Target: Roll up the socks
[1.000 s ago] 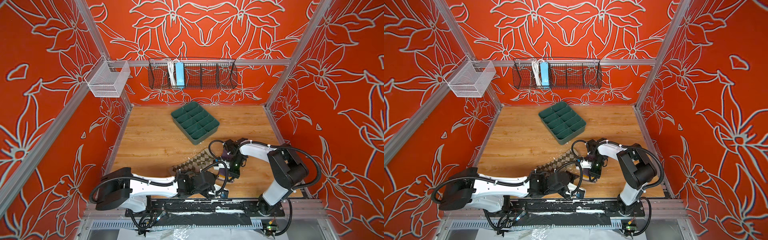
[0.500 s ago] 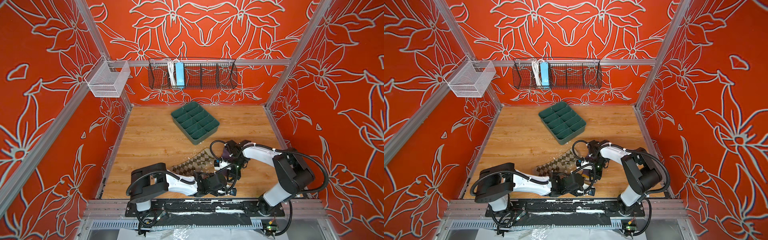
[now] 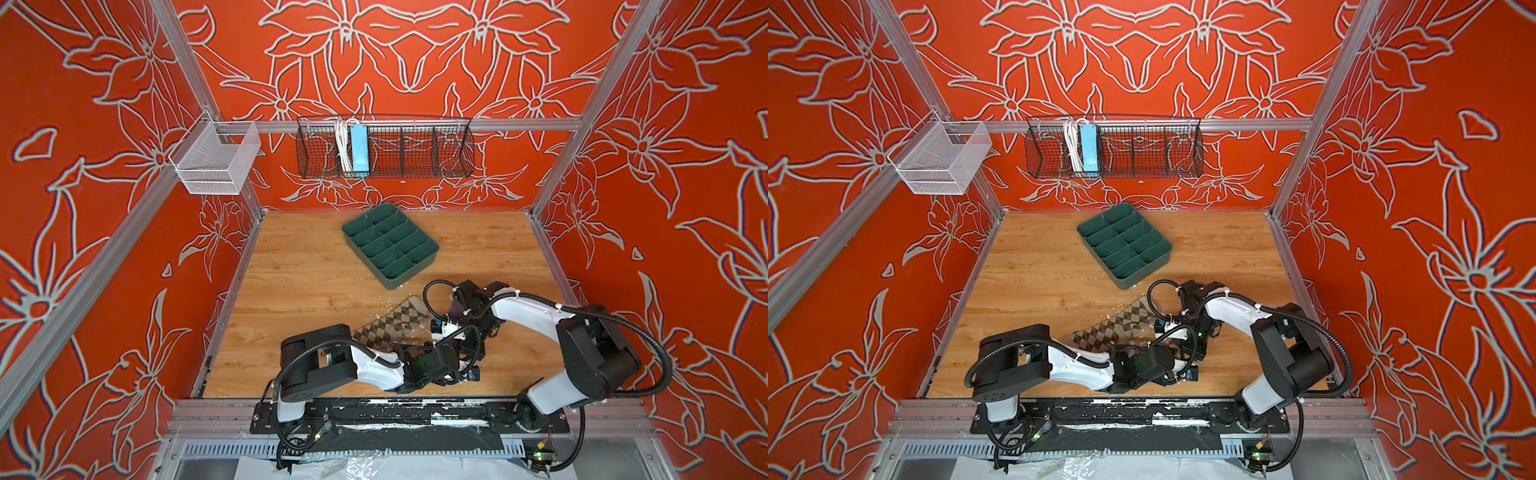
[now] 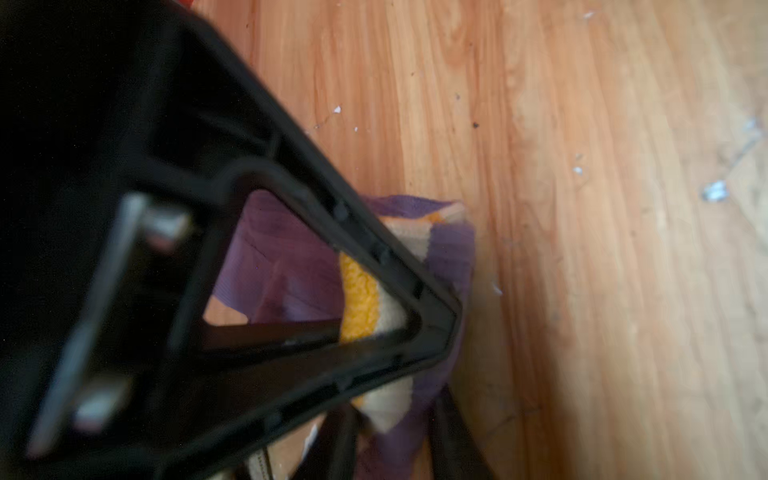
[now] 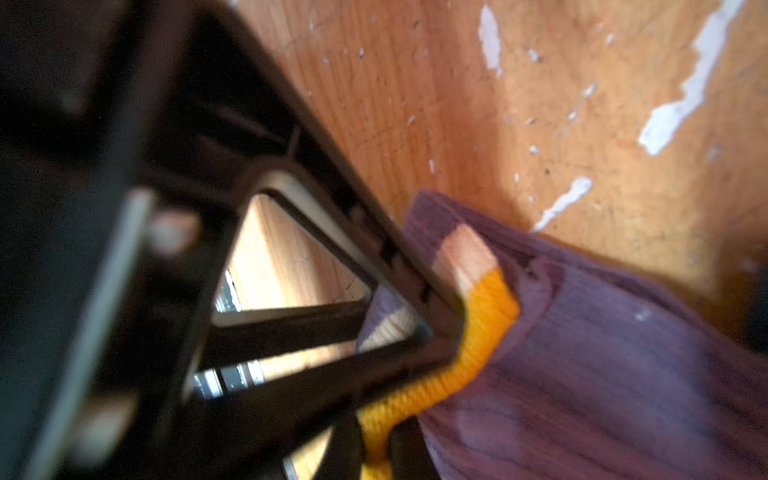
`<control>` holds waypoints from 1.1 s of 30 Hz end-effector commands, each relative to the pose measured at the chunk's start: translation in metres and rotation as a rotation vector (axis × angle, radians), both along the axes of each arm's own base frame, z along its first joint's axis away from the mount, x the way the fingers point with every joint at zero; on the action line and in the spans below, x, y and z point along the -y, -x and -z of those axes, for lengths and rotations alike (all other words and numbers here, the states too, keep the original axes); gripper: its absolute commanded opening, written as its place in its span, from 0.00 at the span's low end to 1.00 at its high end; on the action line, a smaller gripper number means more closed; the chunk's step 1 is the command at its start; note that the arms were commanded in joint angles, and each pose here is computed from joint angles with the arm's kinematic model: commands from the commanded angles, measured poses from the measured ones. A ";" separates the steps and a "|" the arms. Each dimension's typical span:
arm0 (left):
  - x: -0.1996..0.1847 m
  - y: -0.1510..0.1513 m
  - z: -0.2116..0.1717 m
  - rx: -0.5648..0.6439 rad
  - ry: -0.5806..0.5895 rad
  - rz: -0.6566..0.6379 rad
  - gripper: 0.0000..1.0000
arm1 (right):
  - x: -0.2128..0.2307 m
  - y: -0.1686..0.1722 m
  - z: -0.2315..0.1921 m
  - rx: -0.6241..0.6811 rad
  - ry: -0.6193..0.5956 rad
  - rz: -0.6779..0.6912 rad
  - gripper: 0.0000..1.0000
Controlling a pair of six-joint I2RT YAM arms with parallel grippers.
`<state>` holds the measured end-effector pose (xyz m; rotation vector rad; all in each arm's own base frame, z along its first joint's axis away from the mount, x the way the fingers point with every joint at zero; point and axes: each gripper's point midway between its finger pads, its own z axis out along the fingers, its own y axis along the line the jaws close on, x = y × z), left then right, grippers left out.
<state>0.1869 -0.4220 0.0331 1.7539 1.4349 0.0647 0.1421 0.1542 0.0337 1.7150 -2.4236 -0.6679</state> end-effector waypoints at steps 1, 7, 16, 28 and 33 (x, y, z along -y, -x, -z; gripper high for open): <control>-0.008 -0.001 0.014 -0.044 -0.070 -0.020 0.08 | 0.002 0.009 -0.002 -0.022 -0.004 -0.001 0.00; -0.020 0.014 0.023 -0.156 -0.153 -0.005 0.01 | 0.010 -0.003 0.000 0.065 0.049 0.032 0.19; -0.030 0.028 0.033 -0.232 -0.191 0.010 0.00 | 0.049 -0.020 -0.020 0.298 0.153 0.062 0.34; -0.033 0.036 0.032 -0.287 -0.226 0.018 0.01 | 0.116 -0.149 -0.131 0.819 0.267 0.999 0.53; -0.028 0.038 0.031 -0.328 -0.211 -0.001 0.01 | 0.101 -0.137 -0.133 0.507 0.238 1.380 0.52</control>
